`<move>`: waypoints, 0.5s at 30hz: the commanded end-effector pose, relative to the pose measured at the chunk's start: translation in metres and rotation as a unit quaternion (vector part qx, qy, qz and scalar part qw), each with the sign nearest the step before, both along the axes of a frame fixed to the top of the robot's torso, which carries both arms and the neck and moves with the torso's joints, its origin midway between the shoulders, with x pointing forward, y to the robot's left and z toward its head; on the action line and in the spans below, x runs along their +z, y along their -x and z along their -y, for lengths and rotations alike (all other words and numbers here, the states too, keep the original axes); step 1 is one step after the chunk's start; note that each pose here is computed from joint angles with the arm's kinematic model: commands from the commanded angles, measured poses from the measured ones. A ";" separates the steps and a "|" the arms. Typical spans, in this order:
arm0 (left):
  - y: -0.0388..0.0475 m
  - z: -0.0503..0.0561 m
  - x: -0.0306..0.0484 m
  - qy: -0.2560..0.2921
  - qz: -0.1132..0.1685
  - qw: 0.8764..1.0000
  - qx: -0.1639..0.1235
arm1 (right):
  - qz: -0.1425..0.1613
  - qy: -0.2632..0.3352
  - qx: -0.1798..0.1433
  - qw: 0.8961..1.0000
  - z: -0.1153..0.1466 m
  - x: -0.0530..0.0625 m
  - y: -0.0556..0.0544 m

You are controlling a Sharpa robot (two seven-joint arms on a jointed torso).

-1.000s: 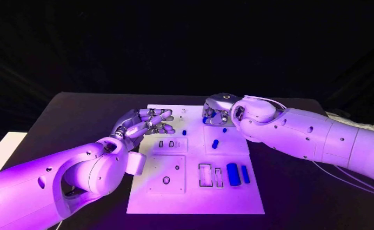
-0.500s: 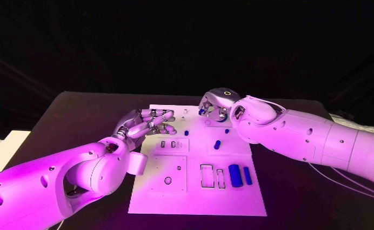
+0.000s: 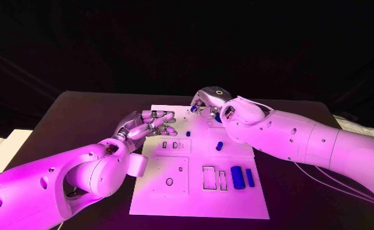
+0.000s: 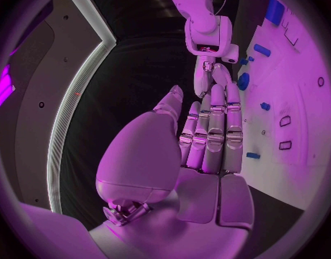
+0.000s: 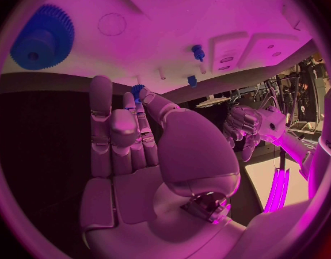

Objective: Assemble the parts on the task board

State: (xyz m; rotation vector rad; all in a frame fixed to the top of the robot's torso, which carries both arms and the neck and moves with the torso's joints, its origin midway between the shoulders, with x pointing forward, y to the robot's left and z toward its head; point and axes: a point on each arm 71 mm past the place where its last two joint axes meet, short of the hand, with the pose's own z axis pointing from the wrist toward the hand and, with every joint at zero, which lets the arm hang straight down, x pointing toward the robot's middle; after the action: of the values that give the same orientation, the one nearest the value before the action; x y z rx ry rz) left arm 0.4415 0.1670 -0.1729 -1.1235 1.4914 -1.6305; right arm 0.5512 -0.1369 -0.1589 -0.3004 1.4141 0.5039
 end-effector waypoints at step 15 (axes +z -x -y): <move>0.0004 0.005 0.0024 0.006 0.004 1.000 -0.017 | -0.006 0.005 -0.018 1.000 -0.009 -0.004 -0.010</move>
State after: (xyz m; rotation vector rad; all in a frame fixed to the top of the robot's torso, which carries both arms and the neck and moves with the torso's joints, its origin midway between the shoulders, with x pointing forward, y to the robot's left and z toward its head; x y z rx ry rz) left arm 0.4419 0.1651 -0.1722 -1.1202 1.4962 -1.6385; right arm 0.5598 -0.1278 -0.1612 -0.2811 1.4121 0.4883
